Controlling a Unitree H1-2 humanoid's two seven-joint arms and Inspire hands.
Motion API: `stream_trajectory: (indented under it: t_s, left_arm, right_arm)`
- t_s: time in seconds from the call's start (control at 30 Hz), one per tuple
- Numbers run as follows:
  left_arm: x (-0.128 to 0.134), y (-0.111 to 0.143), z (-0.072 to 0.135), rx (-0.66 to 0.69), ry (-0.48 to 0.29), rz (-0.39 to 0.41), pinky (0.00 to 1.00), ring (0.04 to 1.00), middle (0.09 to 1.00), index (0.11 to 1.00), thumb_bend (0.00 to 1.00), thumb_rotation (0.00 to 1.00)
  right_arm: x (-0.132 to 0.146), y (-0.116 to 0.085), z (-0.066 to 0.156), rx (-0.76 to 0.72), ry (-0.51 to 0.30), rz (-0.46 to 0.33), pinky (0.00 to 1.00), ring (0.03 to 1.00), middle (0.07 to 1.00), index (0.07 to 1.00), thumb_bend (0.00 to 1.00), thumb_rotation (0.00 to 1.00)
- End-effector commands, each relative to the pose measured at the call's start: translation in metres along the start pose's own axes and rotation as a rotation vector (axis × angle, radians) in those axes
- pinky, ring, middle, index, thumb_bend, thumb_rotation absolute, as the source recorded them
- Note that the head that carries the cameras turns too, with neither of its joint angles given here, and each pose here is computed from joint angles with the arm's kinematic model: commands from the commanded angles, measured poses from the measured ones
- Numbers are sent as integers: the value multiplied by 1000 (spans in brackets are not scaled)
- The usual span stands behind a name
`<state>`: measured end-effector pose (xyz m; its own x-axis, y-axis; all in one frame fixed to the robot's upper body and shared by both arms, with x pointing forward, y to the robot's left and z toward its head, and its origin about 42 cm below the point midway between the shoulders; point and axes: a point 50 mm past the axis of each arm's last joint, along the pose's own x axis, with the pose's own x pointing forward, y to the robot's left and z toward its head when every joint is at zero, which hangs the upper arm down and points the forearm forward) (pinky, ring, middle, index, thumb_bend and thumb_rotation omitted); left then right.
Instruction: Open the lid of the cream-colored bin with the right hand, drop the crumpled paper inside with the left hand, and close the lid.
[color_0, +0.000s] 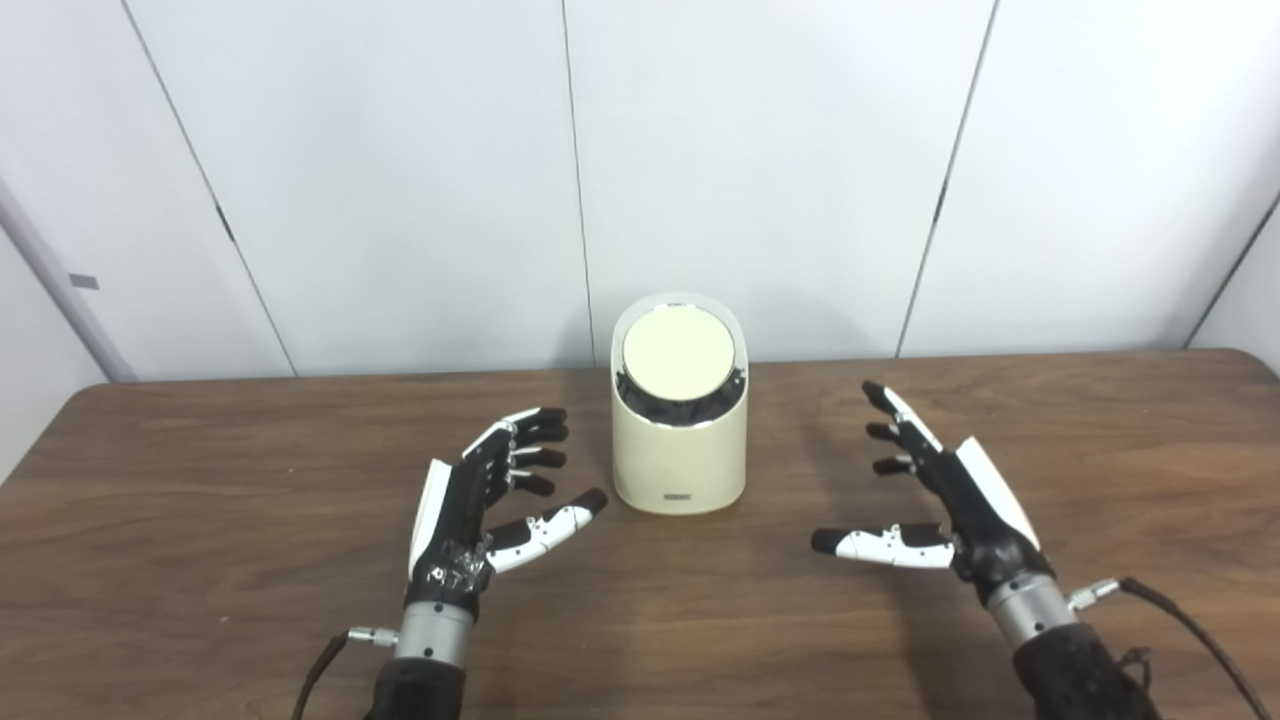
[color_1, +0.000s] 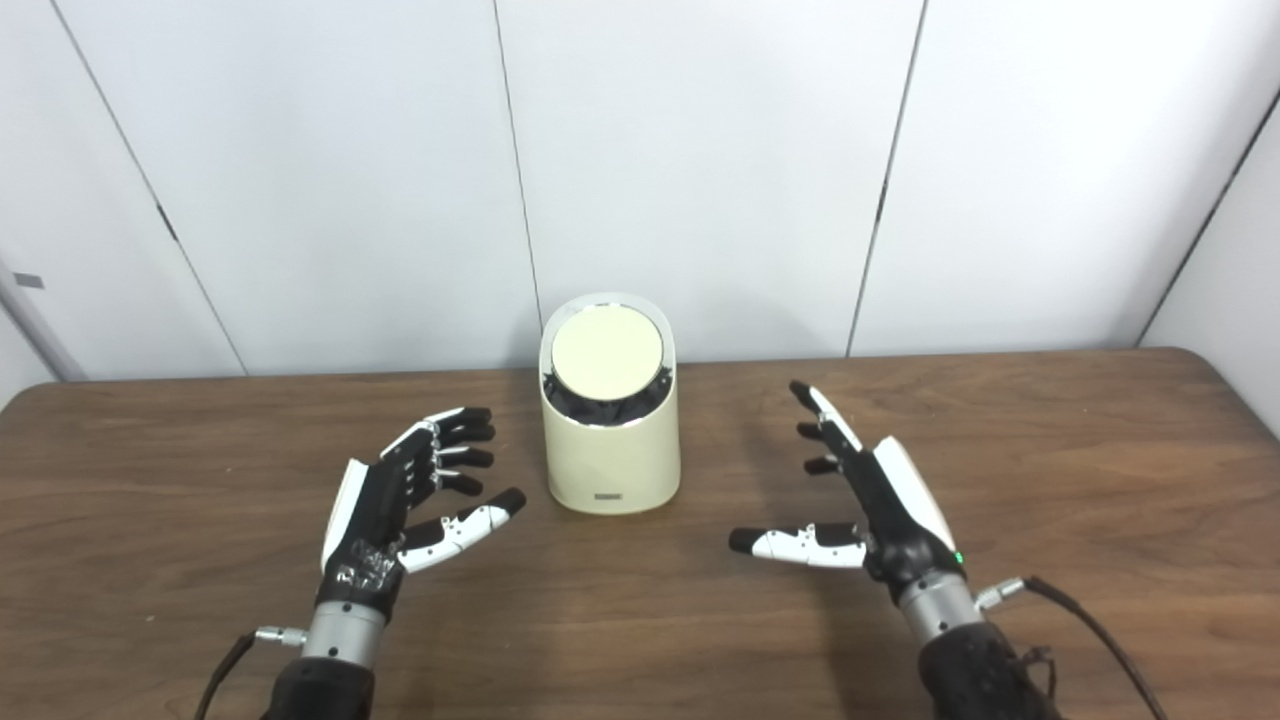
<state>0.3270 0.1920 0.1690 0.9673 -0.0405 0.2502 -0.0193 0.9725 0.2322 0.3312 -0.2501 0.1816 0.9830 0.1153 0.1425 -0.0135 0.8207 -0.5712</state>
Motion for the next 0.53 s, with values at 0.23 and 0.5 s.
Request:
stream_trajectory:
  t_s: [0.23, 0.5]
  left_arm:
    - [15, -1, 16, -16, -95, 1, 579, 683, 743, 760, 751, 110]
    - [13, 3, 10, 5, -100, -10, 594, 680, 751, 776, 749, 121]
  right_arm:
    - [9, 4, 11, 20, -32, -77, 687, 873, 938, 940, 852, 308]
    - [9, 10, 16, 49, -43, -74, 670, 865, 938, 932, 851, 286]
